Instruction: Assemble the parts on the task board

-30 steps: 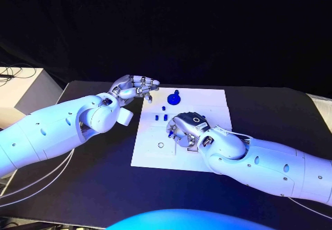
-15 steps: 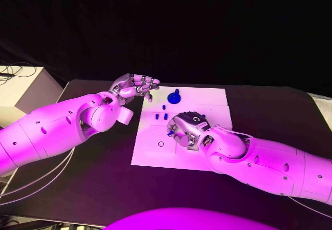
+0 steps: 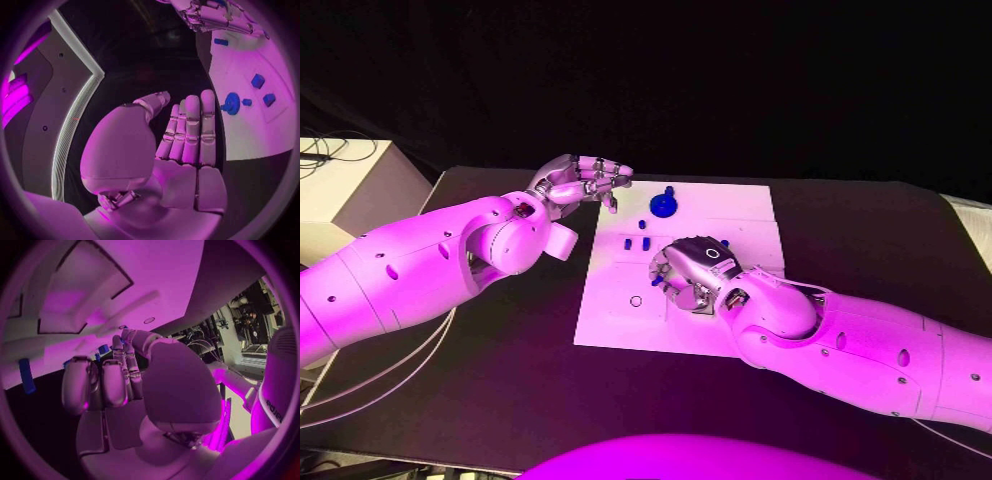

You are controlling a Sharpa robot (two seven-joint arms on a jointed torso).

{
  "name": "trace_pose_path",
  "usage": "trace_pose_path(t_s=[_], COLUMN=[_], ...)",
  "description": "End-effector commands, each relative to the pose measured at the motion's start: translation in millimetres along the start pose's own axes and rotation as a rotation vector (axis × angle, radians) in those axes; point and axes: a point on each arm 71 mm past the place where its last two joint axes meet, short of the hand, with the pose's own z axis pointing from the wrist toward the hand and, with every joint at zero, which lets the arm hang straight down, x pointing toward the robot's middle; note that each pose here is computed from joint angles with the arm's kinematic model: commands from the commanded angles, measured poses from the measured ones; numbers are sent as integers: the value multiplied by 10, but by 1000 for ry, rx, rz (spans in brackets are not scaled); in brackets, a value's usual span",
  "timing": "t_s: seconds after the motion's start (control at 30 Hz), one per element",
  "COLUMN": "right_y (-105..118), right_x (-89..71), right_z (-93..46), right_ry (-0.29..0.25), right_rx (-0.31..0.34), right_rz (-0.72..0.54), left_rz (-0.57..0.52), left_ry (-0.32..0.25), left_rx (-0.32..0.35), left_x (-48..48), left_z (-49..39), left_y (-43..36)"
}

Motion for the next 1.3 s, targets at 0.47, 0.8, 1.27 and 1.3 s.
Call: trace_pose_path(t_s=[0.47,0.8,1.27,1.3], right_y=[41,73,102,103], right_x=[24,49,27,23], right_z=[-16,0,16,15], right_ry=[42,75,42,38], right_rx=[8,12,26,27], right_rz=[-100,-134,-151,-151], left_rz=[-10,-11,-11,-11], left_ry=[11,13,14,14], left_rx=[3,1,-1,-1], left_x=[16,17,19,19], left_z=[4,3,5,5], left_y=[0,2,4,5])
